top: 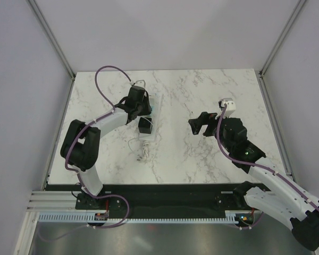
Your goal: Insert the plug
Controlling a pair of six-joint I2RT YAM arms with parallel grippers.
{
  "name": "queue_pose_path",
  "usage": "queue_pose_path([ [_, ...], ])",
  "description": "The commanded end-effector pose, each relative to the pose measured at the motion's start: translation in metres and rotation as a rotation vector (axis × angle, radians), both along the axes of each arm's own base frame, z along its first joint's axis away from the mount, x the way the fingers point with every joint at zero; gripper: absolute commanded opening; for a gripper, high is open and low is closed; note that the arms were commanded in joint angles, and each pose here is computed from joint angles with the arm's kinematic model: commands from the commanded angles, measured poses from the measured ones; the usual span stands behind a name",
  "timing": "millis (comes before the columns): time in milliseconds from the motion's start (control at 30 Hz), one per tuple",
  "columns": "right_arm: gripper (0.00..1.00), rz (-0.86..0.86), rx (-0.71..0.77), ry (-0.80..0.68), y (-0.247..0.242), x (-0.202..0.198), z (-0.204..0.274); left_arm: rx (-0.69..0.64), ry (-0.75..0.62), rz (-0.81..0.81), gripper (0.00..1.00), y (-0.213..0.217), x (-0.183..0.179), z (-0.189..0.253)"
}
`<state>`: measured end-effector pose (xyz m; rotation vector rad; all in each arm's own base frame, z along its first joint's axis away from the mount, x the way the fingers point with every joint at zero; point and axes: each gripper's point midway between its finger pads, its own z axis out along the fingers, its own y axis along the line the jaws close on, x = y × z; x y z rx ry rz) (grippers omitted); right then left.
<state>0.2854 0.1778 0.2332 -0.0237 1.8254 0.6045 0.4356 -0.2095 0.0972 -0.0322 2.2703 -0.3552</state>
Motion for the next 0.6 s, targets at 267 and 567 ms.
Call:
queue_pose_path([
  [267,0.98,-0.007,0.006,-0.032,-0.002,0.002,0.008,-0.008,-0.064,0.044,0.02,-0.007,0.018,0.033],
  [567,0.98,-0.015,0.004,-0.050,-0.006,0.001,0.013,0.007,-0.039,0.071,0.02,-0.005,0.018,0.017],
])
